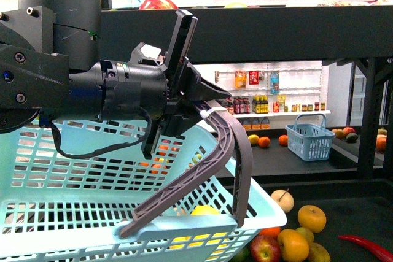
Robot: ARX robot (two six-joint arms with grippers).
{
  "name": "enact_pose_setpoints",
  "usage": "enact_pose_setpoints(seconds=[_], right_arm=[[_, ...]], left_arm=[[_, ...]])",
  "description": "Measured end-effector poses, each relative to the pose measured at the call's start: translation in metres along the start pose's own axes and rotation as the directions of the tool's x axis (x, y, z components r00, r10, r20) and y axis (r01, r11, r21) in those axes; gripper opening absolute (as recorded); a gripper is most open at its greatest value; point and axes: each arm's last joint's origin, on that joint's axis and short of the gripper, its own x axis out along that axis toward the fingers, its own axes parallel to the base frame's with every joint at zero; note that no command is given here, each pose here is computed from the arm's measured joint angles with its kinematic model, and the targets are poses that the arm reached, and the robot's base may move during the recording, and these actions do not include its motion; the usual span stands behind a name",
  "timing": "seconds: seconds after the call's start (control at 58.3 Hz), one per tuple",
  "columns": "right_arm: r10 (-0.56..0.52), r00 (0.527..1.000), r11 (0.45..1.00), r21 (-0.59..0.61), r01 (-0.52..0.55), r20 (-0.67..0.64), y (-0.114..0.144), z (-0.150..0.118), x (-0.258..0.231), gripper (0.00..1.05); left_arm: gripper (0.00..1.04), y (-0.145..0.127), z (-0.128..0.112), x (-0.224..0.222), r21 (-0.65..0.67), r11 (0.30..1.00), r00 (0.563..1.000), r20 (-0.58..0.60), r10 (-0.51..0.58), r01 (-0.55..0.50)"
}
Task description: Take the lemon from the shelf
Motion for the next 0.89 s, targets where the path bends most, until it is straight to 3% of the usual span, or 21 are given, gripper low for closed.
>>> enact_pose_setpoints(seconds=[0.223, 0.36, 0.48, 0.549, 0.703, 0.891], right_arm=[[0.0, 1.0, 1.0, 0.0, 0.0, 0.0, 0.0, 0.0, 0.0, 0.38], [0.0, 1.0, 1.0, 0.0, 0.0, 0.0, 0.0, 0.0, 0.0, 0.69], [0.0, 1.0, 1.0, 0.0, 0.0, 0.0, 0.0, 0.0, 0.0, 0.88], [0.0, 1.0, 1.0, 0.001, 0.0, 0.0, 0.0, 0.0, 0.0, 0.98], [0.0, 1.0, 1.0, 0.001, 0.0, 0.0, 0.0, 0.0, 0.0, 0.97], [0.0, 1.0, 1.0, 0.001, 0.0, 0.0, 0.0, 0.0, 0.0, 0.97]], left_arm=[[0.08, 0.0, 0.0, 0.0, 0.0, 1.0, 1.0, 0.0, 0.0, 0.0], [0.08, 0.0, 0.0, 0.0, 0.0, 1.0, 1.0, -0.001, 0.0, 0.0], [0.08, 0.0, 0.0, 0.0, -0.001, 1.0, 1.0, 0.0, 0.0, 0.0], [0.08, 0.0, 0.002, 0.001, -0.022, 0.999, 0.997, 0.071, 0.04, -0.039], [0.08, 0.005, 0.012, 0.002, -0.118, 0.99, 0.971, 0.216, 0.101, -0.077], [0.08, 0.024, 0.048, -0.009, -0.207, 0.977, 0.922, 0.368, 0.12, -0.044]])
